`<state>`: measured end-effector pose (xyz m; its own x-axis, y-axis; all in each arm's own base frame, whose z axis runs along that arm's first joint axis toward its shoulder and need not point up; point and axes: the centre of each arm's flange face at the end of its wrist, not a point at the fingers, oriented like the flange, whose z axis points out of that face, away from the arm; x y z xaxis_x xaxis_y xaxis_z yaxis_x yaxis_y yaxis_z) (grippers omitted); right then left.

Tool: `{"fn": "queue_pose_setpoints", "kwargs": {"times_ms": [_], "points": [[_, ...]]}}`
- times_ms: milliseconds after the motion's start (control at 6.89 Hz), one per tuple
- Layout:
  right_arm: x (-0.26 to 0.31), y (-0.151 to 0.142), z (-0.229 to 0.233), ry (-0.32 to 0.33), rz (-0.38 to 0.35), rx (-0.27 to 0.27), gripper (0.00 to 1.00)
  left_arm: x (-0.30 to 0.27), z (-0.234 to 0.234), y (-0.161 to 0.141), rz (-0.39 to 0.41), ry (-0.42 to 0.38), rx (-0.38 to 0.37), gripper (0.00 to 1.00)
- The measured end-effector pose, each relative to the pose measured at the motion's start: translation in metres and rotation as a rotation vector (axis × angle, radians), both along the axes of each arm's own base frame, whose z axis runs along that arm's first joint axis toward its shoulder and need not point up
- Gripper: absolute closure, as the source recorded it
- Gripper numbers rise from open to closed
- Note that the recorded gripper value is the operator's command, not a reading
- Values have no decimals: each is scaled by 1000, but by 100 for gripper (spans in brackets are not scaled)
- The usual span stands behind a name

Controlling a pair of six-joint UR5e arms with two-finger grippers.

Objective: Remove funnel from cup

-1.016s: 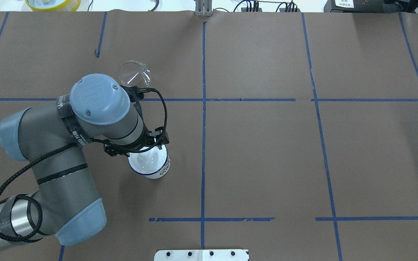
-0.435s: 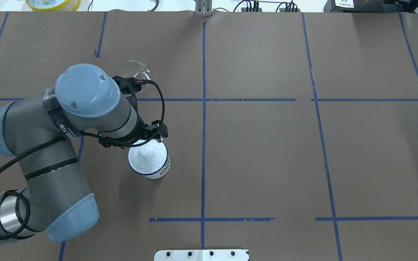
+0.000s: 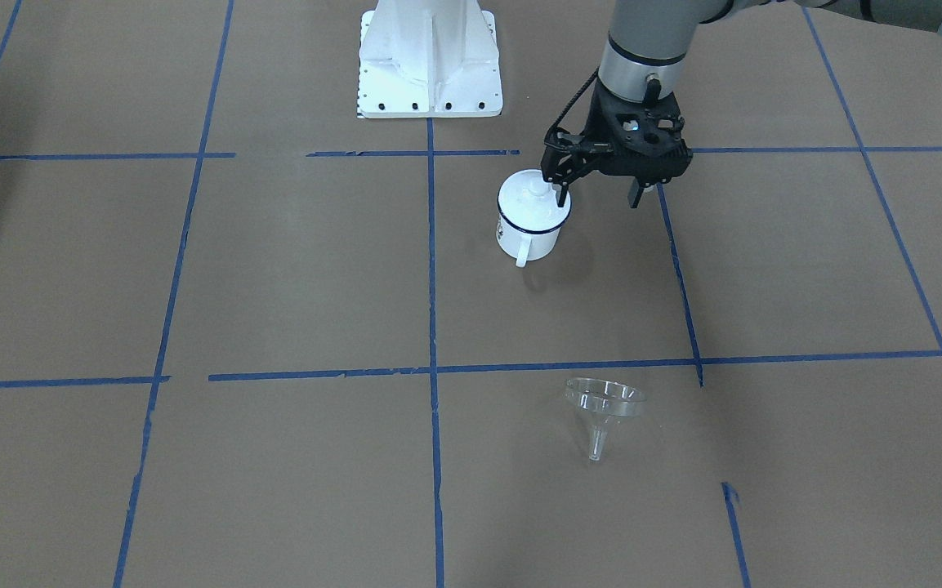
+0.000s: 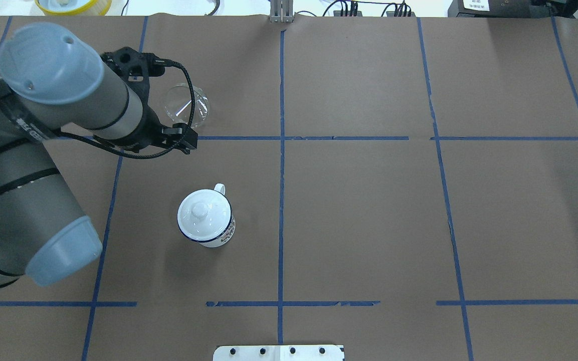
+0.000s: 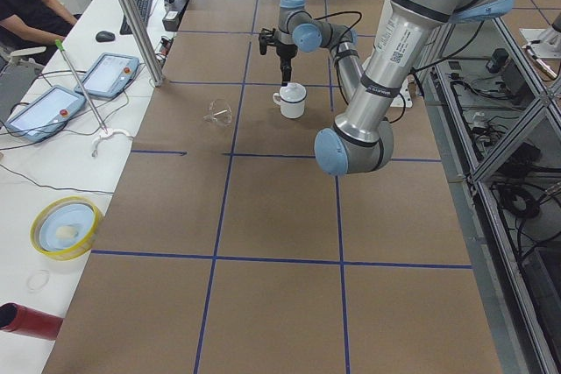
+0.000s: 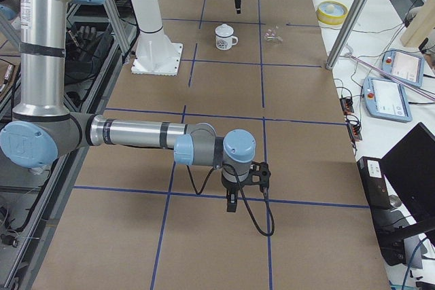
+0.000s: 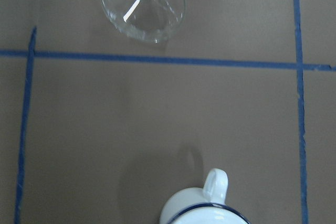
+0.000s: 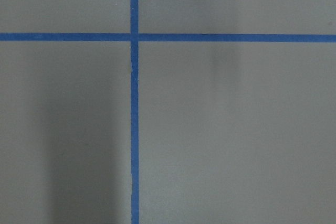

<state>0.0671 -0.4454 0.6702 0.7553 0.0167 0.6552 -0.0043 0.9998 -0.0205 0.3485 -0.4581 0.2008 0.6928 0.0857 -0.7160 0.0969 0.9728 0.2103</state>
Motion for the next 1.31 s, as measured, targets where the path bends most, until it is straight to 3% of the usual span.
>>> {"fn": "queue_pose_setpoints", "kwargs": {"times_ms": [290,581,871,1306], "points": [[0,0,0,0,0,0,0,-70,61,-54,19,-26,128,0],[0,0,0,0,0,1,0,-160,163,-95,101,26,155,0],[0,0,0,0,0,0,0,-254,257,-94,124,0,148,0],[0,0,0,0,0,0,0,-364,384,-64,144,-96,107,0]]}}
